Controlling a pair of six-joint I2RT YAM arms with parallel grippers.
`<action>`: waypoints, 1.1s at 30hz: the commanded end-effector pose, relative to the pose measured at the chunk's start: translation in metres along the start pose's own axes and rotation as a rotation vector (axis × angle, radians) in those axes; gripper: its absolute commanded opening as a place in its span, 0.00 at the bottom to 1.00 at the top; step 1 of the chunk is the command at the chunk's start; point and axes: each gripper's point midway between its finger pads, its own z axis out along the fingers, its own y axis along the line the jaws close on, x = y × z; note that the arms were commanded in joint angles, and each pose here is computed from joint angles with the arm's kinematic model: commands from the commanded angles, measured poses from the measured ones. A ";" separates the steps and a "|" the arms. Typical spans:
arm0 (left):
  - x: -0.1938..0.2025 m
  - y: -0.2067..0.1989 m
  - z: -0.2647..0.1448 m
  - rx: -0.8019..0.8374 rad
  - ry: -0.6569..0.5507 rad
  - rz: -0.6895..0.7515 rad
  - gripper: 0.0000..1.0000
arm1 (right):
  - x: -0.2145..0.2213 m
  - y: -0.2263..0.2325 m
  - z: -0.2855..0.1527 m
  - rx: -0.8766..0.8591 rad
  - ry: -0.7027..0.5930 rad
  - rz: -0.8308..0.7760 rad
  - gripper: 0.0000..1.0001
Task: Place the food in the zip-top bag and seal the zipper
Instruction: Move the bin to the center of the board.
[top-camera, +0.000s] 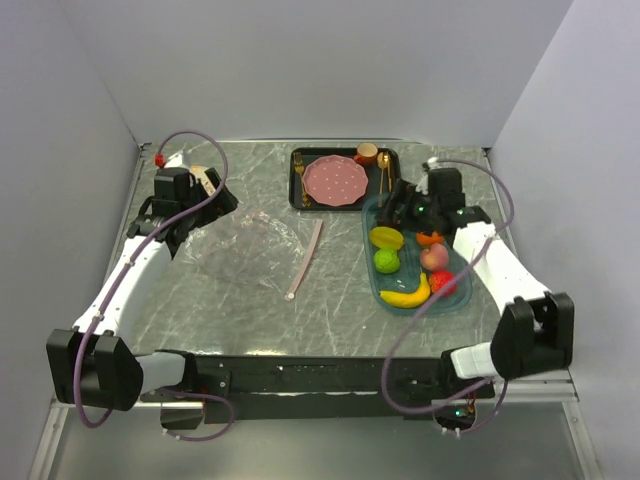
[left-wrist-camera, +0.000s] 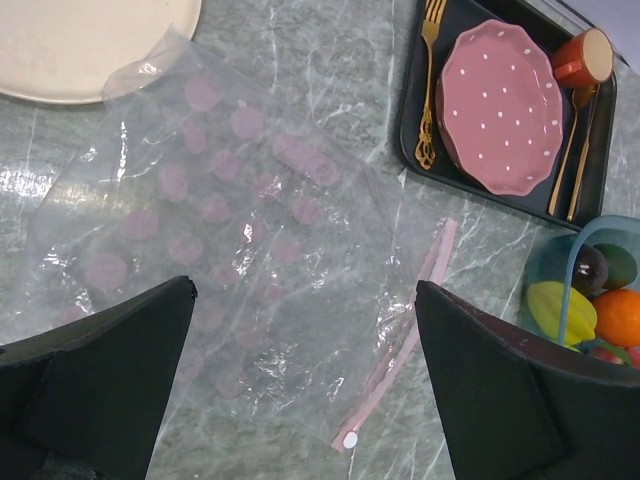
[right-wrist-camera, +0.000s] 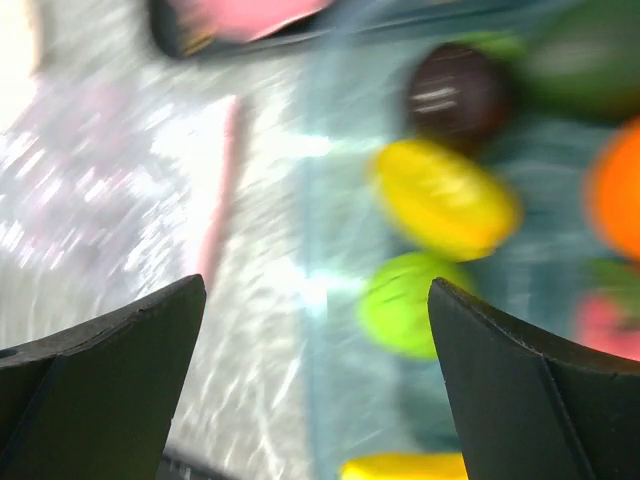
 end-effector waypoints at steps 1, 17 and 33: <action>-0.016 -0.014 -0.010 0.060 -0.049 0.028 0.99 | 0.022 0.012 -0.030 -0.049 0.000 -0.027 1.00; -0.011 -0.015 -0.017 0.082 -0.047 0.019 0.99 | -0.054 0.017 0.068 0.058 0.038 -0.085 1.00; -0.009 -0.016 -0.007 0.080 -0.029 0.021 0.99 | -0.047 -0.013 0.092 0.199 0.094 -0.065 1.00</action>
